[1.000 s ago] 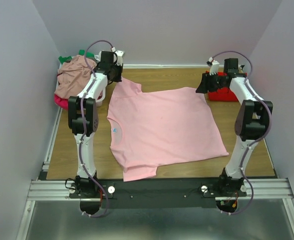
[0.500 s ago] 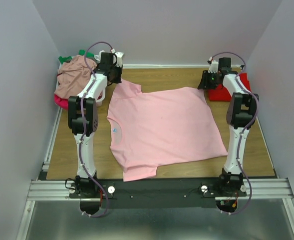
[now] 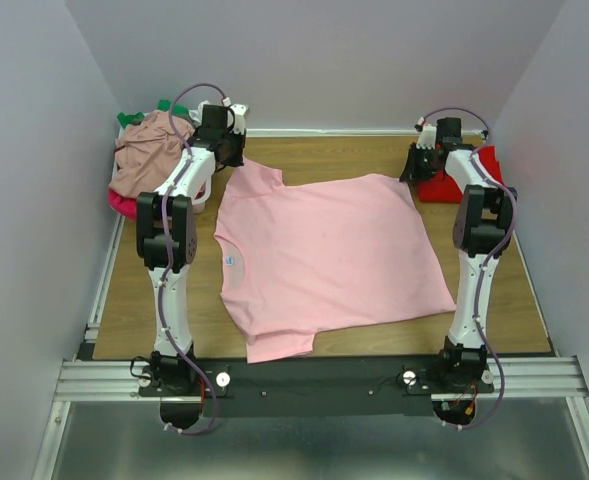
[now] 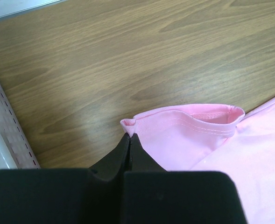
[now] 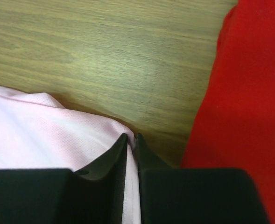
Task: Fold and stack the t-shirts
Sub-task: Flatten the tshirt out
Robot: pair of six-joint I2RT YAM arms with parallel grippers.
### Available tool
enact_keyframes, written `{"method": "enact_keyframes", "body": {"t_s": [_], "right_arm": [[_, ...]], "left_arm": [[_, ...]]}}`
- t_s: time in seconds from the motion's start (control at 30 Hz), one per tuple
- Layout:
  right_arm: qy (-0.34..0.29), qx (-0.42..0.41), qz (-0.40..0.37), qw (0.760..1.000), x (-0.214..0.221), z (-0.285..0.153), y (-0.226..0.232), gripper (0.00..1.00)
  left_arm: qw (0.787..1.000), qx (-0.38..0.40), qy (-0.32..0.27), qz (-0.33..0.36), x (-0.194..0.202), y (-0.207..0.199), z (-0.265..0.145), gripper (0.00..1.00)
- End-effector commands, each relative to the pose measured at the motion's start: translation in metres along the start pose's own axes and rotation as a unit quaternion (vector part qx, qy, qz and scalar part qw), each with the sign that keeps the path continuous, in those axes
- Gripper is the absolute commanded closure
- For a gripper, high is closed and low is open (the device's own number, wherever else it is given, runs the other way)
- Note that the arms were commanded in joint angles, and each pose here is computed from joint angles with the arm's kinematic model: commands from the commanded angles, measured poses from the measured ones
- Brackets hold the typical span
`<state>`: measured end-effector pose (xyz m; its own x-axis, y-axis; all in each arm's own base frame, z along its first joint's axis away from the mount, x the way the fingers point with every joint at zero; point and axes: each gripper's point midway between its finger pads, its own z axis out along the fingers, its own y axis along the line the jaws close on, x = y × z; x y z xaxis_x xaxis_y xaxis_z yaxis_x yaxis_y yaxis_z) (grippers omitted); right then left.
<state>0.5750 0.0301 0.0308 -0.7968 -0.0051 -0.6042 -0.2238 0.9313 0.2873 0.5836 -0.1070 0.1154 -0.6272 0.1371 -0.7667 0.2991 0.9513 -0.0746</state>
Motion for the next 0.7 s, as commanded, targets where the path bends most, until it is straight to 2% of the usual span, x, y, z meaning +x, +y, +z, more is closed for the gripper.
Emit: {"method": "enact_keyframes", "body": {"t_s": [0.0, 0.1, 0.27, 0.67], "right_arm": [[-0.025, -0.041, -0.018, 0.999, -0.020, -0.015, 0.019, 0.86], [-0.053, -0.054, -0.034, 0.997, -0.042, -0.033, 0.030, 0.92], [-0.075, -0.065, -0.050, 0.994, -0.057, -0.051, 0.041, 0.93], [-0.059, -0.032, -0.080, 0.995, -0.036, -0.056, 0.030, 0.93]], "left_arm": [[1.000, 0.010, -0.003, -0.002, 0.000, -0.004, -0.002, 1.00], [1.000, 0.008, -0.004, -0.001, 0.000, -0.003, -0.002, 1.00], [1.000, 0.006, -0.003, -0.001, 0.001, -0.003, -0.003, 1.00], [1.000, 0.004, -0.005, -0.001, 0.000, -0.002, -0.004, 1.00]]}}
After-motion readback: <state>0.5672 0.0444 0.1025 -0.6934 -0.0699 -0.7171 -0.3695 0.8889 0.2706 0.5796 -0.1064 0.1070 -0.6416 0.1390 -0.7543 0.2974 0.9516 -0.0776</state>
